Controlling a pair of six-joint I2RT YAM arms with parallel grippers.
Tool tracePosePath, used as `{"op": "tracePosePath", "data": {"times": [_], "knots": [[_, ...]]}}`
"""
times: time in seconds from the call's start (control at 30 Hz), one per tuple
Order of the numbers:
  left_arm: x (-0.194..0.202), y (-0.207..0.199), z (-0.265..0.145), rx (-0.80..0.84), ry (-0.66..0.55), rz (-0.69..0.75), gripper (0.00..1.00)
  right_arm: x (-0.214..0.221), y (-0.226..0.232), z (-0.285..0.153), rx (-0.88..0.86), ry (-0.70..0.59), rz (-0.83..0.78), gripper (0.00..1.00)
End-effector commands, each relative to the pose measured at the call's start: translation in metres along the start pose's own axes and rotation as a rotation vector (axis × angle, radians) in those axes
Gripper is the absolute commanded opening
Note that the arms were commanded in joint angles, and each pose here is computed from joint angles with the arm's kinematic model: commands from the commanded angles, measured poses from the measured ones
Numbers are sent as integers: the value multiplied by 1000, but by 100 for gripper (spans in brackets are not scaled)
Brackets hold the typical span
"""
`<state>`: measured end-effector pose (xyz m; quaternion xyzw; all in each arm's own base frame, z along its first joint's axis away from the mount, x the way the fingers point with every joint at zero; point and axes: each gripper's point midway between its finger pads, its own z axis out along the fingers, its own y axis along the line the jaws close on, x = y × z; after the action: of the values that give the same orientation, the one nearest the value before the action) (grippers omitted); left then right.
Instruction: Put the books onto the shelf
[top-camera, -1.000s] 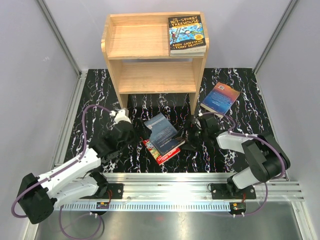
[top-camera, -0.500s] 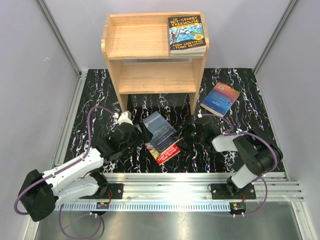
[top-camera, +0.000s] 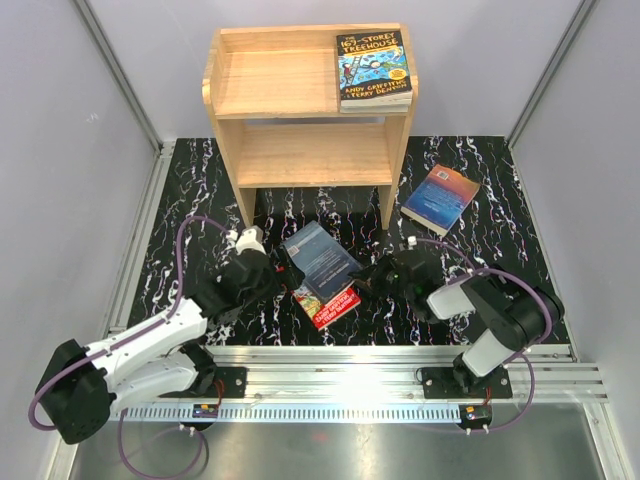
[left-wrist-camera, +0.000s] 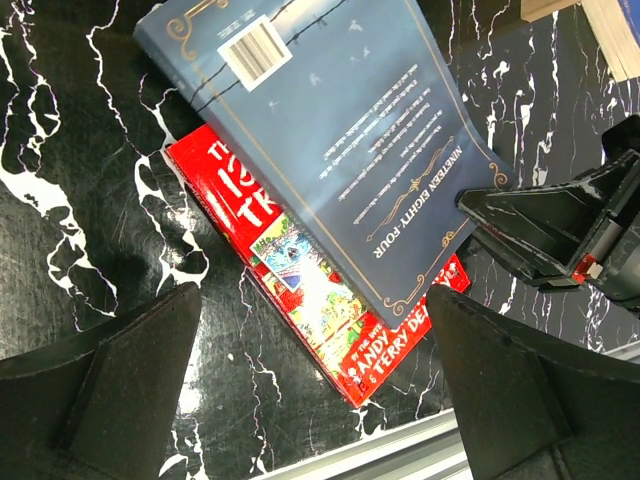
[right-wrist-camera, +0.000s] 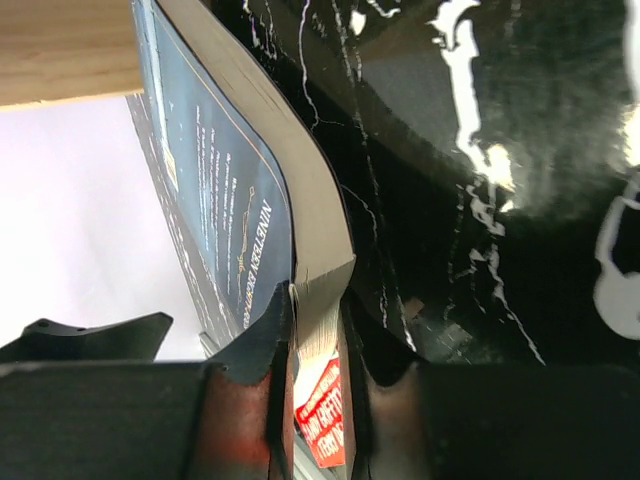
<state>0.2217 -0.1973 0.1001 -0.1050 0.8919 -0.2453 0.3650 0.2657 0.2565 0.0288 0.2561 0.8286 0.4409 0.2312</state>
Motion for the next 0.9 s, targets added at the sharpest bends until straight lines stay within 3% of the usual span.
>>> {"op": "tracePosePath", "data": {"times": [0.0, 0.2, 0.33, 0.5, 0.67, 0.87], "knots": [[-6, -14, -1, 49, -13, 4, 99, -7, -41, -7, 132, -90, -8, 1], [7, -45, 0, 248, 30, -83, 99, -10, 3, -37, 54, -107, -54, 0], [22, -56, 11, 333, 69, -171, 99, -15, 41, -83, -15, -173, -84, 0], [31, -58, 20, 349, 93, -215, 99, -33, 85, -145, -84, -280, -144, 0], [26, -63, 19, 360, 80, -240, 99, -36, 132, -173, -174, -275, -186, 0], [41, -37, 16, 306, 88, -226, 99, -41, 211, -211, -337, -277, -246, 0]]}}
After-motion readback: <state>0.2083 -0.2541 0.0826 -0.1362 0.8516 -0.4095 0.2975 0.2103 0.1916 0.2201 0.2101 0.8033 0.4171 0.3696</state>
